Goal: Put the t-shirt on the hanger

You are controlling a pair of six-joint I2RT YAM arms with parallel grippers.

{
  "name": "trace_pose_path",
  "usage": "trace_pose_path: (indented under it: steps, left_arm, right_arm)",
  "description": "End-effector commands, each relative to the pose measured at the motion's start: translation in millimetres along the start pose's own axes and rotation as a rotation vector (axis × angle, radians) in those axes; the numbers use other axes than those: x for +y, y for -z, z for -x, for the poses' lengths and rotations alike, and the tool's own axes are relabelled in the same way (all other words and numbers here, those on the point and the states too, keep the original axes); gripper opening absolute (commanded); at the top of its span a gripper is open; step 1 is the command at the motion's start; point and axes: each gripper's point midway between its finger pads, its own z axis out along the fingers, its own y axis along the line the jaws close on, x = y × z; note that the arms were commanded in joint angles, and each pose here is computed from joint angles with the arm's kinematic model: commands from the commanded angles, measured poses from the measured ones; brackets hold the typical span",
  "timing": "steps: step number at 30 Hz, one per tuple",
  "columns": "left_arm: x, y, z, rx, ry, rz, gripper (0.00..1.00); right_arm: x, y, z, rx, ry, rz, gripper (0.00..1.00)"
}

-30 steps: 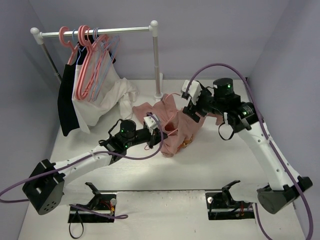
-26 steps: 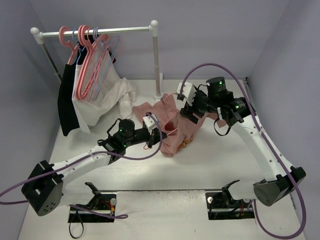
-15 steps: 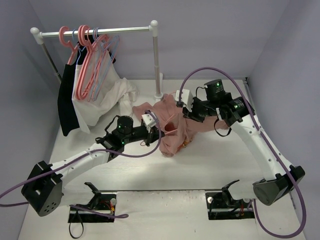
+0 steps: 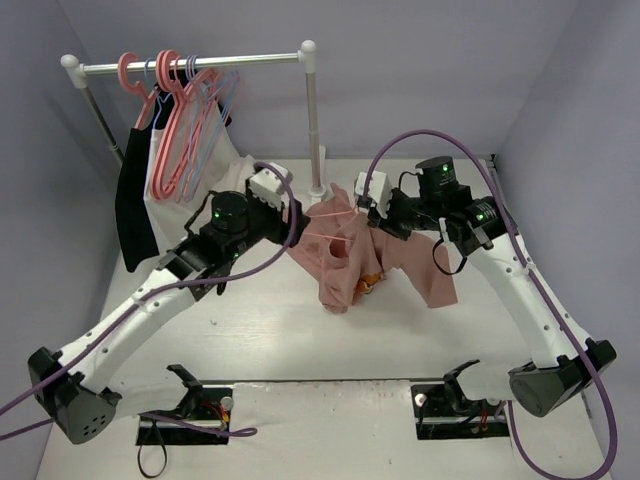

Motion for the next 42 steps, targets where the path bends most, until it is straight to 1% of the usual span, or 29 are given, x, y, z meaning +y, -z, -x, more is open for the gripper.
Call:
trace_pose_path:
  steps: [1,3,6,12,16,19,24,27,28,42]
  left_arm:
    - [36.7,53.2,41.0,-0.074,0.195,0.261,0.63]
    - [30.6,60.1,37.7,-0.101,0.339,0.264,0.64]
    - [20.4,64.5,12.3,-0.104,0.482,0.282,0.64]
    - [-5.0,64.7,-22.4,-0.122,0.506,0.362,0.64]
    - [-22.3,43.0,-38.1,-0.114,0.57,0.347,0.64]
    - [-33.9,20.9,-49.1,-0.092,0.568,0.368,0.64]
    - [-51.3,-10.8,-47.9,-0.116,0.571,0.352,0.64]
    - [-59.4,-27.9,-54.2,-0.094,0.567,0.346,0.64]
    - [-58.5,-34.8,-62.4,-0.081,0.56,0.369,0.64]
    - [-41.3,-73.7,-85.0,-0.095,0.516,0.549,0.64]
  right_arm:
    - [-14.6,14.5,20.7,-0.068,0.027,-0.082,0.0]
    - [-15.6,12.1,19.3,-0.068,0.019,-0.087,0.0]
    - [-16.2,9.5,18.0,-0.07,0.006,-0.089,0.0]
    - [-18.7,6.3,13.1,-0.061,-0.019,-0.107,0.0]
    - [-20.1,9.3,16.5,-0.076,-0.023,-0.121,0.0]
    - [-19.9,9.8,17.2,-0.081,-0.031,-0.123,0.0]
    - [-16.6,10.0,16.8,-0.089,-0.036,-0.115,0.0]
    - [-15.4,9.0,13.6,-0.082,-0.047,-0.116,0.0]
    - [-14.6,10.0,14.3,-0.085,-0.047,-0.115,0.0]
    - [-3.8,12.5,17.8,-0.119,-0.069,-0.086,0.0]
